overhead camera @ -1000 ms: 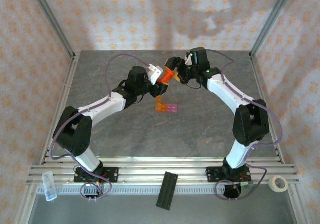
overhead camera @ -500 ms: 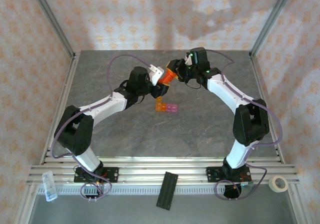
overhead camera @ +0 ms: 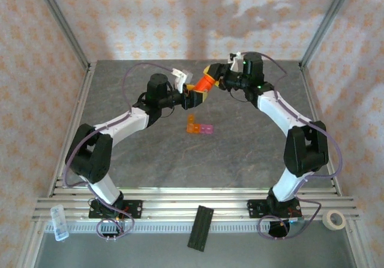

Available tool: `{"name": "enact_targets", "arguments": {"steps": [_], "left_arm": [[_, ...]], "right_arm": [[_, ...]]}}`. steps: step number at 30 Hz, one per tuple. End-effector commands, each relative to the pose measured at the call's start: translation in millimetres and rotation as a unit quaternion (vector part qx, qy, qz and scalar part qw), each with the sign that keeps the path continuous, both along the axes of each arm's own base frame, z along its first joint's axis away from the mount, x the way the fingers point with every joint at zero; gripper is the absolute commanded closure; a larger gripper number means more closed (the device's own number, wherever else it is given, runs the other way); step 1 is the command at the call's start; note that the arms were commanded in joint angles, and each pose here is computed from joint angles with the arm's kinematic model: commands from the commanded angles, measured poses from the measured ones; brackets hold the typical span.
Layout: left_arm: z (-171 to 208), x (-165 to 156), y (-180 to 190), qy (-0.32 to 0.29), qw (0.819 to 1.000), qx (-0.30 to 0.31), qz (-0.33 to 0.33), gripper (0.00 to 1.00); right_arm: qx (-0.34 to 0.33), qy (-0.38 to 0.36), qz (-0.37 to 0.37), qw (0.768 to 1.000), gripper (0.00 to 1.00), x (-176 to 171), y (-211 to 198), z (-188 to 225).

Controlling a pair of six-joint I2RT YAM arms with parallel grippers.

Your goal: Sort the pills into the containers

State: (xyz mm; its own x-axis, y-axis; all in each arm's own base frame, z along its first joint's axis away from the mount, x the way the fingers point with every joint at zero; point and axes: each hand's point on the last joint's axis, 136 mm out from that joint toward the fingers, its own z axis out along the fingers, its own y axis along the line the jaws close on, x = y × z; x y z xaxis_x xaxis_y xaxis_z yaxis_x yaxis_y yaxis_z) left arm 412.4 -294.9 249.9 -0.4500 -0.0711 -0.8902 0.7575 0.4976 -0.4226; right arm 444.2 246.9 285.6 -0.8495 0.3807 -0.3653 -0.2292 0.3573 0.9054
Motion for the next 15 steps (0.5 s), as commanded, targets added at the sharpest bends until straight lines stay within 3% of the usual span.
{"name": "enact_targets", "arguments": {"steps": [1, 15], "left_arm": [[39, -7, -1, -0.003, 0.994, -0.093, -0.053, 1.0], [32, -2, -4, 0.008, 0.993, -0.098, -0.06, 1.0]], "right_arm": [[0.023, -0.111, -0.052, 0.992, 0.71, 27, -48, 45], [0.018, -0.117, -0.055, 0.992, 0.72, 25, -58, 46]]}}
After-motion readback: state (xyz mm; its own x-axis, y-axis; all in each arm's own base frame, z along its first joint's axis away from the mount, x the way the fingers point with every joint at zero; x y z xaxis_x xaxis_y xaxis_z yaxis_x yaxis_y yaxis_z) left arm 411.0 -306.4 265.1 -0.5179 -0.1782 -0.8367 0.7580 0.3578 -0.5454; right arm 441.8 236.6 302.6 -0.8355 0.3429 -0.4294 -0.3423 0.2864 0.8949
